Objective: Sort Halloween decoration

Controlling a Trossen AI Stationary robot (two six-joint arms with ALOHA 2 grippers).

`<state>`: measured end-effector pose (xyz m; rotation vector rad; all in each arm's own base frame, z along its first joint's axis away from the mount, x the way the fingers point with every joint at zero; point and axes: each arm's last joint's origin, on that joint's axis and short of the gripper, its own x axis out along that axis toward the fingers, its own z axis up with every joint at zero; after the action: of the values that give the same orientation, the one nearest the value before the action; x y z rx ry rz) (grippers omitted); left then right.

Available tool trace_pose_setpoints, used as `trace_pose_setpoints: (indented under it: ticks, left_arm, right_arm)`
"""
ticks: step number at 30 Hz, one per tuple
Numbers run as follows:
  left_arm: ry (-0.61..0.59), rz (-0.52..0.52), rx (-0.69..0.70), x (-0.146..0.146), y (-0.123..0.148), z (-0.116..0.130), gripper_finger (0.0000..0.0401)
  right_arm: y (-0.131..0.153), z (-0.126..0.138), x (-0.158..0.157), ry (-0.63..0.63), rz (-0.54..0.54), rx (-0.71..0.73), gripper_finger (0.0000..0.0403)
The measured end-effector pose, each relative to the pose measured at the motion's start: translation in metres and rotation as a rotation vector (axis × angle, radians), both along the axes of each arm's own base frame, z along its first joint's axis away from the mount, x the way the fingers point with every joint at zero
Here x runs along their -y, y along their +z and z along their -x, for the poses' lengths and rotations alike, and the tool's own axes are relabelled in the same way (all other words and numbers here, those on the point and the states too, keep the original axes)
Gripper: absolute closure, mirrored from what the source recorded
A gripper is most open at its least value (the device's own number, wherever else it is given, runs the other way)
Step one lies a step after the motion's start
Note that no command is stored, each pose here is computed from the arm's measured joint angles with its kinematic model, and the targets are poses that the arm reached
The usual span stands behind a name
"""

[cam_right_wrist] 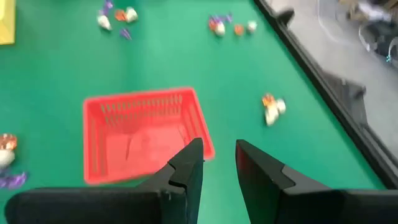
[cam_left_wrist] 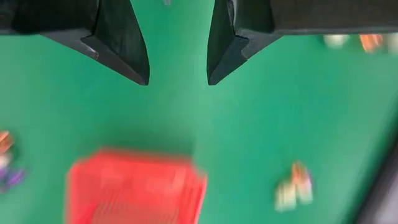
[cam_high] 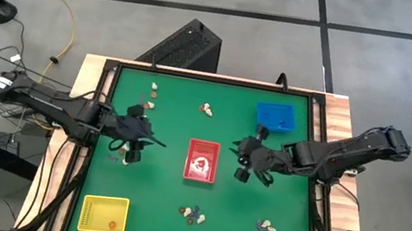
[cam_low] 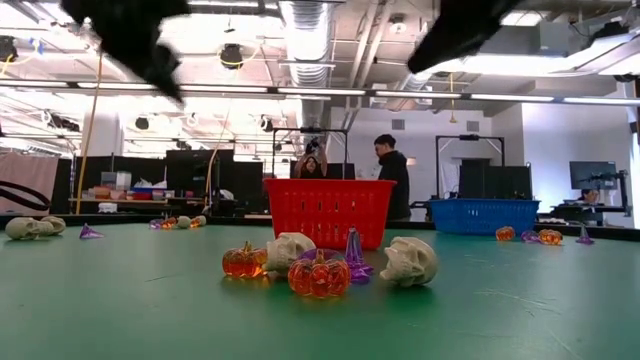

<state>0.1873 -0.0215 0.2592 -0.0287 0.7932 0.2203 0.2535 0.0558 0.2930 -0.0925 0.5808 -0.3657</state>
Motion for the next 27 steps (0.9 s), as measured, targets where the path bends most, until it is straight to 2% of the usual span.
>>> trace_pose_setpoints:
  ticks: [5, 11, 14, 21, 27]
  left_arm:
    - [0.068, 0.151, -0.158, 0.000, -0.024, 0.016, 0.0250]
    - [0.024, 0.333, -0.284, 0.006, -0.041, 0.018, 0.0250]
    - [0.016, 0.389, -0.333, 0.011, -0.048, 0.016, 0.0250]
    - [-0.056, 0.386, -0.480, 0.031, -0.066, 0.011, 0.0250]
    - [-0.035, 0.322, -0.547, 0.037, -0.078, 0.007, 0.0250]
  right_arm:
    - [-0.013, -0.019, -0.005, 0.081, 0.120, -0.045, 0.0278]
    - [-0.033, -0.035, -0.006, 0.136, 0.223, -0.142, 0.0278]
    - [-0.041, -0.040, -0.005, 0.137, 0.239, -0.176, 0.0278]
    - [-0.041, -0.041, 0.000, 0.138, 0.214, -0.175, 0.0278]
    - [-0.038, -0.040, -0.001, 0.158, 0.184, -0.156, 0.0278]
